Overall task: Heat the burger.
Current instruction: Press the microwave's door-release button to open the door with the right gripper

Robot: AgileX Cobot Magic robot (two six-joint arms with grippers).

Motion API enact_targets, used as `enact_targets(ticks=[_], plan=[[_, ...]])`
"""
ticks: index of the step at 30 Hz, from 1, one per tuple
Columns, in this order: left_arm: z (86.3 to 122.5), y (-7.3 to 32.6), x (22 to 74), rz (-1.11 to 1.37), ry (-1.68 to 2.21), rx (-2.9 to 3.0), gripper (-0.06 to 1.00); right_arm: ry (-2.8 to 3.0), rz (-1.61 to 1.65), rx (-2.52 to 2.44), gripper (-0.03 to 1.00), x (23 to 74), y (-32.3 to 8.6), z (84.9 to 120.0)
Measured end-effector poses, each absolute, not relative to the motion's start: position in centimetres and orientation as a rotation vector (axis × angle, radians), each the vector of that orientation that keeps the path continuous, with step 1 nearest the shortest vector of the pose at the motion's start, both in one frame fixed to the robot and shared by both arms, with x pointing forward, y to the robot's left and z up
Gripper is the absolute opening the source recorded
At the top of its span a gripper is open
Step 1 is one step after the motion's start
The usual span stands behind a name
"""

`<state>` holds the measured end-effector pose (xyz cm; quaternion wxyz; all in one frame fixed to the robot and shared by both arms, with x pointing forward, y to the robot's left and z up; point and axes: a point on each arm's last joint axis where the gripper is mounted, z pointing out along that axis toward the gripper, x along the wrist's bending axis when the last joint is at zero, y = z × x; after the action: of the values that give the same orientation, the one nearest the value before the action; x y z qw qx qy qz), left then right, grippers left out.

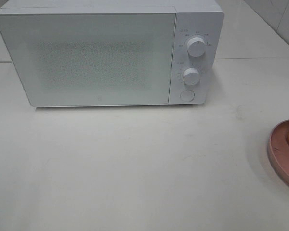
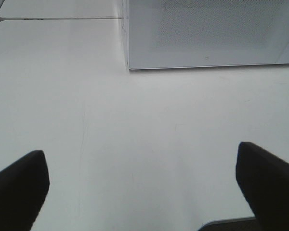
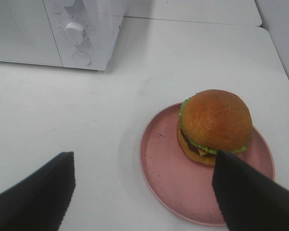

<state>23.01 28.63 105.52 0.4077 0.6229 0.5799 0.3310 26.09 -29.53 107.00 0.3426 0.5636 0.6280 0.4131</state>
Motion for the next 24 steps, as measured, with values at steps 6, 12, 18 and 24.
enact_targets(ticks=[6,12,18,24], plan=[[105.5,28.6,23.0,0.834,1.462,1.570,0.97,1.611,1.094,1.446,0.76,28.3,-29.2,107.6],[105.5,28.6,23.0,0.834,1.462,1.570,0.97,1.607,1.098,1.442,0.75,30.3,-28.9,107.0],[105.5,28.6,23.0,0.834,1.462,1.570,0.97,1.605,1.100,1.440,0.75,32.2,-28.6,106.4],[105.5,28.6,23.0,0.834,1.462,1.570,0.97,1.605,1.100,1.441,0.75,34.5,-28.3,105.4]])
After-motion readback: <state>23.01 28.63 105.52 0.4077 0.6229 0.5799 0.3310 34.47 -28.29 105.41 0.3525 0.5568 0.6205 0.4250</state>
